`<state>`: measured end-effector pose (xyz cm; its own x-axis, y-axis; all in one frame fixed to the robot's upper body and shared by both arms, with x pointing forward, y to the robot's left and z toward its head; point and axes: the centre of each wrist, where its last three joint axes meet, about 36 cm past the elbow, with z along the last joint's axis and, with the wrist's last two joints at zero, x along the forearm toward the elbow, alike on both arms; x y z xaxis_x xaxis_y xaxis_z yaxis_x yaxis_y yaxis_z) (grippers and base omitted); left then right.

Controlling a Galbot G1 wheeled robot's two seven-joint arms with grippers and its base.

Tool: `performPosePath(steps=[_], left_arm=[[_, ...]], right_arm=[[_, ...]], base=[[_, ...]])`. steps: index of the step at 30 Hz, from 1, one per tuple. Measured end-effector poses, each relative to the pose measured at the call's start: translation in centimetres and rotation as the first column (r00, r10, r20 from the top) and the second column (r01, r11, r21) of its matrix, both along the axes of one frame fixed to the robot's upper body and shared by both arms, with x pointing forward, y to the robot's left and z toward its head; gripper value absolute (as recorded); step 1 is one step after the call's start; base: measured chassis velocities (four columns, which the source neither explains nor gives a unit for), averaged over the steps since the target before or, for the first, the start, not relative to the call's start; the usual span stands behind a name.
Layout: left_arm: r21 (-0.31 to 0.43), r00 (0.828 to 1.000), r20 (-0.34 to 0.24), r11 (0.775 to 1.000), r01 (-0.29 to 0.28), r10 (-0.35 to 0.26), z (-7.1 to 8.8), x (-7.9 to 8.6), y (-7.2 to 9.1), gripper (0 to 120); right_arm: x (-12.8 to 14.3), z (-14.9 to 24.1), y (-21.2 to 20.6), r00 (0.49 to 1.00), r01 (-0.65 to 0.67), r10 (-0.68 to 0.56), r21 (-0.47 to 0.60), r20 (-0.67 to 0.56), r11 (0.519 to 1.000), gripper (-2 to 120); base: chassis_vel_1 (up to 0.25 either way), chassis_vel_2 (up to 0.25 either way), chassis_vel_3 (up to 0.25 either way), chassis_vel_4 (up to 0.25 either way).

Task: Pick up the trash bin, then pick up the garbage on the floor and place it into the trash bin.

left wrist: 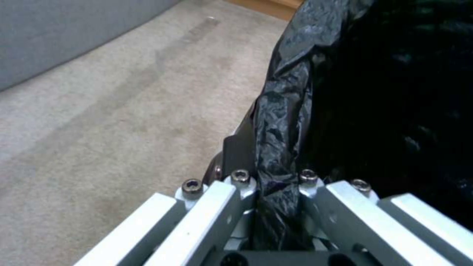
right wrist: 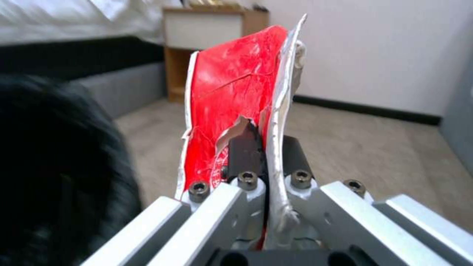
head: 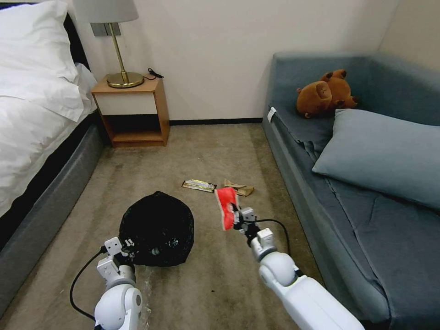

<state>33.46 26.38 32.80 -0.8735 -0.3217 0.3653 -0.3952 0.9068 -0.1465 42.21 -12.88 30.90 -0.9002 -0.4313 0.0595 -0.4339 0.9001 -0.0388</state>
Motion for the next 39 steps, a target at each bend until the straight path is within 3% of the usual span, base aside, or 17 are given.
performPosePath(steps=[4, 5, 8, 17, 25, 39], left_arm=[[-0.005, 1.000, 0.001, 1.000, 0.016, -0.016, 0.0, 0.0, 0.1, 1], [-0.009, 0.999, 0.002, 0.999, 0.054, -0.054, 0.0, -0.2, 0.1, 1], [-0.007, 0.997, -0.001, 0.997, 0.083, -0.083, -0.1, -0.3, 0.1, 1], [-0.010, 0.995, -0.011, 0.995, 0.102, -0.102, 0.1, 0.3, 0.6, 1], [0.003, 0.992, -0.008, 0.992, 0.129, -0.129, 1.1, 1.3, 0.2, 1], [0.005, 0.988, 0.022, 0.988, 0.156, -0.156, 2.9, 1.4, -1.2, 1]], right_arm=[[-0.5, 1.3, 1.3, 0.999, -0.029, 0.028, 0.020, 0.026, 0.999, 0], [-1.1, 2.8, 2.7, 0.997, -0.061, 0.059, 0.039, 0.057, 0.997, 0], [-1.4, 3.8, 3.7, 0.994, -0.087, 0.083, 0.051, 0.078, 0.995, 0], [-2.4, 5.0, 6.7, 0.985, -0.149, 0.141, 0.078, 0.101, 0.986, 0], [-3.0, 2.8, 9.9, 0.975, -0.208, 0.204, 0.046, 0.086, 0.977, 0], [-1.8, -0.4, 10.7, 0.979, -0.193, 0.192, -0.001, 0.073, 0.981, 0]], base=[[0.000, 0.000, 0.000, 0.000], [0.000, 0.000, 0.000, 0.000], [0.000, 0.000, 0.000, 0.000], [0.000, 0.000, 0.000, 0.000], [0.000, 0.000, 0.000, 0.000], [0.000, 0.000, 0.000, 0.000]])
